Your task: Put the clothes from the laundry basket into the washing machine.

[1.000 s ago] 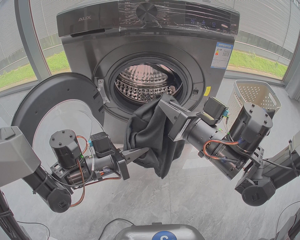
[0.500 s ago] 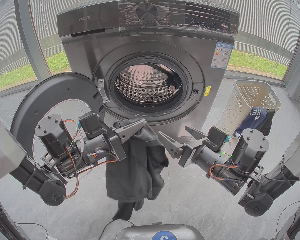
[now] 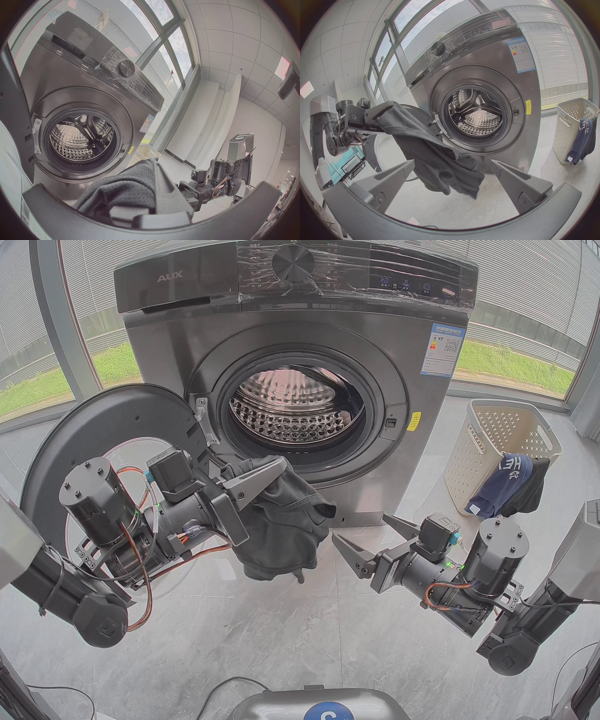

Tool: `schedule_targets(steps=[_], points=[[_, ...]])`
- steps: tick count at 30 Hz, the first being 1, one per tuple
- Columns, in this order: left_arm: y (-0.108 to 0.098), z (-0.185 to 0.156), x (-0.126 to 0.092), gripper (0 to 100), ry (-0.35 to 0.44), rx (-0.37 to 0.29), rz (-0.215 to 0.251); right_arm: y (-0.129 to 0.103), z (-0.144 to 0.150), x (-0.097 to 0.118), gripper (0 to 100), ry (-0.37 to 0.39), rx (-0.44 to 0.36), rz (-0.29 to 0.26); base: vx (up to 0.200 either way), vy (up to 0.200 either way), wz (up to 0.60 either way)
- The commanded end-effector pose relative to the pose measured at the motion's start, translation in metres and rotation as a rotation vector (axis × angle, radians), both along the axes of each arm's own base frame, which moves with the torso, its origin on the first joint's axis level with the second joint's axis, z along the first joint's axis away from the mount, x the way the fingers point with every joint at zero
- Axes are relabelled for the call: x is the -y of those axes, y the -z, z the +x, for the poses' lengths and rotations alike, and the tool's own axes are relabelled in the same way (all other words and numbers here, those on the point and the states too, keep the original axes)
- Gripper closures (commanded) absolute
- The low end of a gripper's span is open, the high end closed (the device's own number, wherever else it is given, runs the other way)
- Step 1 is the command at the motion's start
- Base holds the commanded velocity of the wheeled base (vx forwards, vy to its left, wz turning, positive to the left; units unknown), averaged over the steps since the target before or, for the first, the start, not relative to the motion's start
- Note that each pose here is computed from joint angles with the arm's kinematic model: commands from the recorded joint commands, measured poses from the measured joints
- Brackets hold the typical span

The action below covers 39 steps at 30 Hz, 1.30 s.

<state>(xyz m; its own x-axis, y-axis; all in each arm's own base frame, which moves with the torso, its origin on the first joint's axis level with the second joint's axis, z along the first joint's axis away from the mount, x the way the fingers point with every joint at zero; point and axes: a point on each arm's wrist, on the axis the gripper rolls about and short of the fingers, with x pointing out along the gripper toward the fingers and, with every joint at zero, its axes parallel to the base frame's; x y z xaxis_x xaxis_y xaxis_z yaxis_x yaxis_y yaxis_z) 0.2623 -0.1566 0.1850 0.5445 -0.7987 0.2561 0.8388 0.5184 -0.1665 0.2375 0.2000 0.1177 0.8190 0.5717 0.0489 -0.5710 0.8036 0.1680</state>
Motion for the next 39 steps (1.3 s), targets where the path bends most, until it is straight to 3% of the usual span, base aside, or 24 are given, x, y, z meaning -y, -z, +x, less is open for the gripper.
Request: schedule_targets(steps=[1, 14, 29, 39], points=[[-0.005, -0.003, -0.001, 100, 0.0, 0.015, -0.009, 0.019, 0.008, -0.002, 0, 0.004, -0.035, -0.032, 0.0, 0.0, 0.0], [-0.007, -0.003, -0.002, 100, 0.0, 0.032, -0.018, 0.039, 0.031, -0.007, 0, 0.033, -0.045, -0.057, 0.0, 0.0, 0.0], [-0.011, -0.006, -0.003, 100, 0.002, 0.044, -0.025, 0.052, 0.035, -0.01, 0, 0.021, -0.063, -0.073, 0.0, 0.0, 0.0], [-0.011, -0.007, -0.003, 100, 0.002, 0.042, -0.024, 0.051, 0.046, -0.02, 0, 0.016, -0.033, -0.052, 0.0, 0.0, 0.0]])
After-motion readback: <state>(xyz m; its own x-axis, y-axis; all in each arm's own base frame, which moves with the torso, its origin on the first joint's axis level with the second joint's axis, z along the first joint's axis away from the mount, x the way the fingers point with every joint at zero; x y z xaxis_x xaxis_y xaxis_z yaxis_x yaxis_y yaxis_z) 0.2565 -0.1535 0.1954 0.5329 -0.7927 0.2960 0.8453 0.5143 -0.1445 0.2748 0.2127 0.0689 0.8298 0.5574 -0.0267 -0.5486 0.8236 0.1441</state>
